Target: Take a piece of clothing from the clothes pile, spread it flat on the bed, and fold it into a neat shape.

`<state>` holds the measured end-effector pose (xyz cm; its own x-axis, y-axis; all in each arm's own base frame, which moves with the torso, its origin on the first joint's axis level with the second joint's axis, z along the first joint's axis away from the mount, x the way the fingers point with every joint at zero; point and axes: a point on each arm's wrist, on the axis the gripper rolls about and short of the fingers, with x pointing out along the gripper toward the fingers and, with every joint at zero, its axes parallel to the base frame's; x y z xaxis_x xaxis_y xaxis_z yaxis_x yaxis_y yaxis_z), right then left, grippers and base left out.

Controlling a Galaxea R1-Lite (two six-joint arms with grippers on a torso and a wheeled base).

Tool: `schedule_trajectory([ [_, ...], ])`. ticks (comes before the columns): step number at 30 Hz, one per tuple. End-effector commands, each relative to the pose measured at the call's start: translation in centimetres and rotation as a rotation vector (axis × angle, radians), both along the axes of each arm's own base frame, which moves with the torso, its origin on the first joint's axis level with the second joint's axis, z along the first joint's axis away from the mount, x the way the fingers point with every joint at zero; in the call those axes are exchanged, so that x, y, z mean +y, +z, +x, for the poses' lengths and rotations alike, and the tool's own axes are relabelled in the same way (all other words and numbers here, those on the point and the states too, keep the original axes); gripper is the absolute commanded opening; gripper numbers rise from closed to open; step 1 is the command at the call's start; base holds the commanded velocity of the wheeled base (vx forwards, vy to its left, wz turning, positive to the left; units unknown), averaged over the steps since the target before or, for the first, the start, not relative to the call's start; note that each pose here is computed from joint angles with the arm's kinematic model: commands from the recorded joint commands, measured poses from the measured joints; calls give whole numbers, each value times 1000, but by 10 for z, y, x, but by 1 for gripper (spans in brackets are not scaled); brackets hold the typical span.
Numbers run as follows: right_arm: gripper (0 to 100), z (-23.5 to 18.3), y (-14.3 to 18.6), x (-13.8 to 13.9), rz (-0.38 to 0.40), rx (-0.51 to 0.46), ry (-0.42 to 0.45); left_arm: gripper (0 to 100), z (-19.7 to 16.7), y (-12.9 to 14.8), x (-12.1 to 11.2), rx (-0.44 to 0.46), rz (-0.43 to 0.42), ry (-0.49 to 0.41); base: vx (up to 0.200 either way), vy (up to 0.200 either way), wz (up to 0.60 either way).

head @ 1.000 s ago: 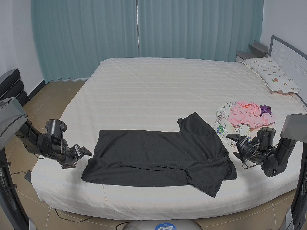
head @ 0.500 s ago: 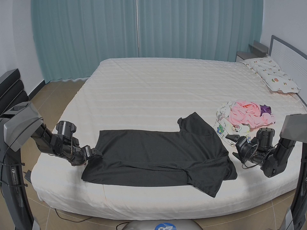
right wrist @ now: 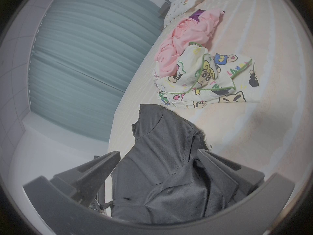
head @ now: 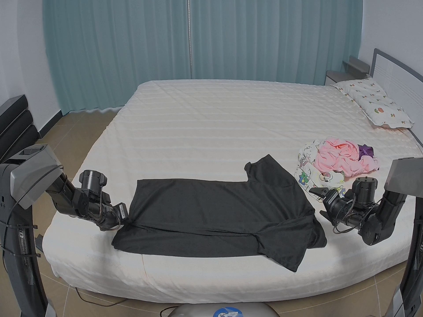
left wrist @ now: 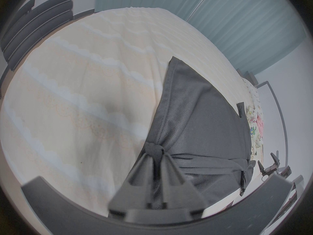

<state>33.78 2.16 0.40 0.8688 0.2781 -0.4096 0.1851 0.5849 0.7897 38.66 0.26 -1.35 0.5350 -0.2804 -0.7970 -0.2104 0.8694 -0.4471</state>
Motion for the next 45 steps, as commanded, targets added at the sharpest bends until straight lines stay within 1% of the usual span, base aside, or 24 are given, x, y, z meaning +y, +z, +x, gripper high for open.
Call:
schedule_trajectory([
  [1,100,-2,-2,6,-31,0,34,0,-4,6,0,0,-13,20,0,0,0],
  [2,100,-2,-2,10,-50,-1,53,0,-4,10,0,-5,-16,27,0,0,0],
  [3,100,-2,-2,11,-51,0,56,0,-5,10,0,-5,-17,25,0,0,0],
  [5,100,-2,-4,15,-114,-14,102,0,-10,17,-1,-12,-20,27,0,0,0],
  [8,100,-1,-10,13,-213,-19,159,0,-14,21,-2,-13,-21,24,0,0,0],
  [11,100,4,-19,13,-271,-8,195,0,-14,22,-2,-16,-22,26,0,0,0],
  [13,100,8,-24,13,-297,-11,208,0,-14,23,-2,-18,-21,24,0,0,0],
  [15,100,8,-25,13,-298,-12,209,0,-14,23,-2,-17,-22,26,0,0,0],
  [16,100,16,-28,10,-334,-31,219,0,-14,23,-2,-17,-22,26,0,0,0],
  [17,100,18,-30,10,-346,-40,228,0,-14,23,-2,-17,-22,26,0,0,0],
  [20,100,23,-35,9,-365,-54,260,0,-14,23,-2,-17,-22,26,0,0,0],
  [23,100,24,-35,9,-374,-61,271,0,-14,23,-2,-17,-22,26,0,0,0],
  [24,100,27,-36,10,-388,-73,277,0,-15,22,-2,-14,-23,27,0,0,0],
  [35,100,21,-50,9,-505,-70,350,0,-15,24,-2,-15,-29,36,0,0,0],
  [36,0,21,-50,9,-507,-71,352,0,-15,24,-2,-15,-29,36,0,0,0],
  [37,0,19,-51,8,-521,-74,360,0,-15,24,-2,-15,-29,36,0,0,0],
  [43,0,18,-51,8,-521,-75,362,0,-15,25,-2,-16,-29,39,0,0,0],
  [45,0,18,-47,4,-511,-85,350,0,-16,26,-2,-16,-29,39,0,0,0],
])
